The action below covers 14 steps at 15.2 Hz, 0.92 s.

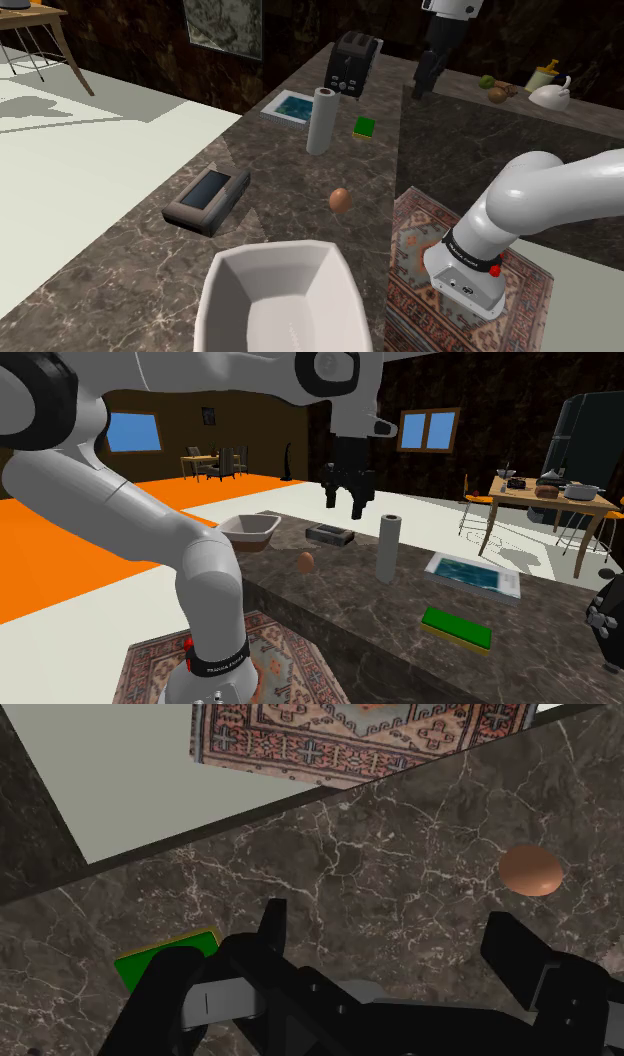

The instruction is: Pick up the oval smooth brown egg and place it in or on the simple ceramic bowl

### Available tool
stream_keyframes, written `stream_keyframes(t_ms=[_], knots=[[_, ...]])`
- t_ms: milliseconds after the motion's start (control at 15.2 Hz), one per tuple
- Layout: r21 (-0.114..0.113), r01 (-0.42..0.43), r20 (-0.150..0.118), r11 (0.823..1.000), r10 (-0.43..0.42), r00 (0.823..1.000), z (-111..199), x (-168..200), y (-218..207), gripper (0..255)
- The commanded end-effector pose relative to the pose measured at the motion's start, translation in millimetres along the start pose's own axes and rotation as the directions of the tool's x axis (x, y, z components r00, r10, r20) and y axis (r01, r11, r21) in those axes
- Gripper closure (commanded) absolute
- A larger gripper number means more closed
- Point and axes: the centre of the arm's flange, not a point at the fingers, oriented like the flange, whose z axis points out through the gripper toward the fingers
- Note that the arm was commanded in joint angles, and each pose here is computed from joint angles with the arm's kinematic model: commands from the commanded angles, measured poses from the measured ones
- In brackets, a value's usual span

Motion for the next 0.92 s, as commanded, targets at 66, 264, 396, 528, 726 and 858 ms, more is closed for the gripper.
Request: stream_keyframes(t_ms=[66,264,396,528,726,858], knots=[[0.009,0.0,0.007,1.0,0.0,1.0,10,4,-7,0],[0.034,-0.001,0.029,0.999,0.0,1.0,39,17,-29,0],[0.052,-0.002,0.043,0.999,-0.001,0.999,58,25,-43,0],[0.069,-0.003,0.058,0.998,-0.001,0.998,77,33,-59,0],[0.094,-0.005,0.079,0.996,-0.003,0.997,105,44,-82,0],[0.111,-0.006,0.094,0.994,-0.004,0.996,123,52,-98,0]])
